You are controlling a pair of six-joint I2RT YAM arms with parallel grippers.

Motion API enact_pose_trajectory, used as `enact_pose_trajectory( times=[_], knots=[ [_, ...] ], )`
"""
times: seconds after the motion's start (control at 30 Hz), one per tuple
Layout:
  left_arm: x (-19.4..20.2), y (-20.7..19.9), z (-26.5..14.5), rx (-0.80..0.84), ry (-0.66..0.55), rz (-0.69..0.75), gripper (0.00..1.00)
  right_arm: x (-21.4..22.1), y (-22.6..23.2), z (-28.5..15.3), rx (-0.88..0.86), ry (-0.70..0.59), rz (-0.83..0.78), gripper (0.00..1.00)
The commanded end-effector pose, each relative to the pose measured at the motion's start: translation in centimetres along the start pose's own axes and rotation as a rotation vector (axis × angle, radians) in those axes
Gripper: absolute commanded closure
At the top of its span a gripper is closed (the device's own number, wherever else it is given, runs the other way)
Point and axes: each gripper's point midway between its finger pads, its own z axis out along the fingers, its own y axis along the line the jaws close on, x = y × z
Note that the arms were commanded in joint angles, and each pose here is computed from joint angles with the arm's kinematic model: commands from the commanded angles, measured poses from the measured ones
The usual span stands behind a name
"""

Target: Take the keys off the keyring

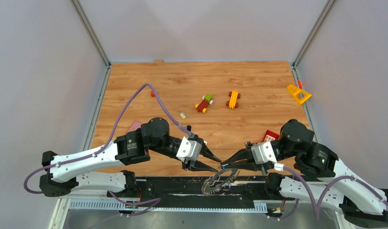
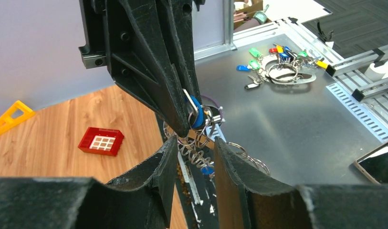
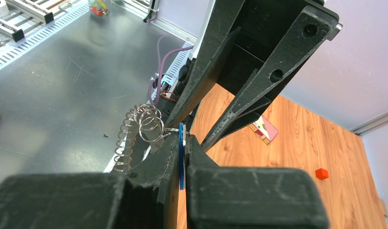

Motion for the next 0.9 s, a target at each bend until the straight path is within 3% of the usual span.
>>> enact_pose_trajectory(
  times=[0.0,0.4,0.67,0.87],
  knots=[
    [-1.9,-0.5,0.2,0.035,-0.033,0.032,0.59,-1.5,-1.0,0.2,0.025,-0.049,-0.081,1.0],
    [-1.5,-0.6,0.5,0.047,-0.013,0.025,0.7,-0.9,-1.8,0.1,0.067,-0.016,-0.076,1.0],
    [-1.1,-0.8,0.4,0.05,0.0,0.016,1.0,-0.8,-2.3,-0.4,0.112,0.003,-0.089,1.0],
    [-1.0,-0.1,-0.3,-0.015,0.0,0.021,1.0,-1.4,-2.2,-1.3,0.14,-0.002,-0.103,1.0]
  ],
)
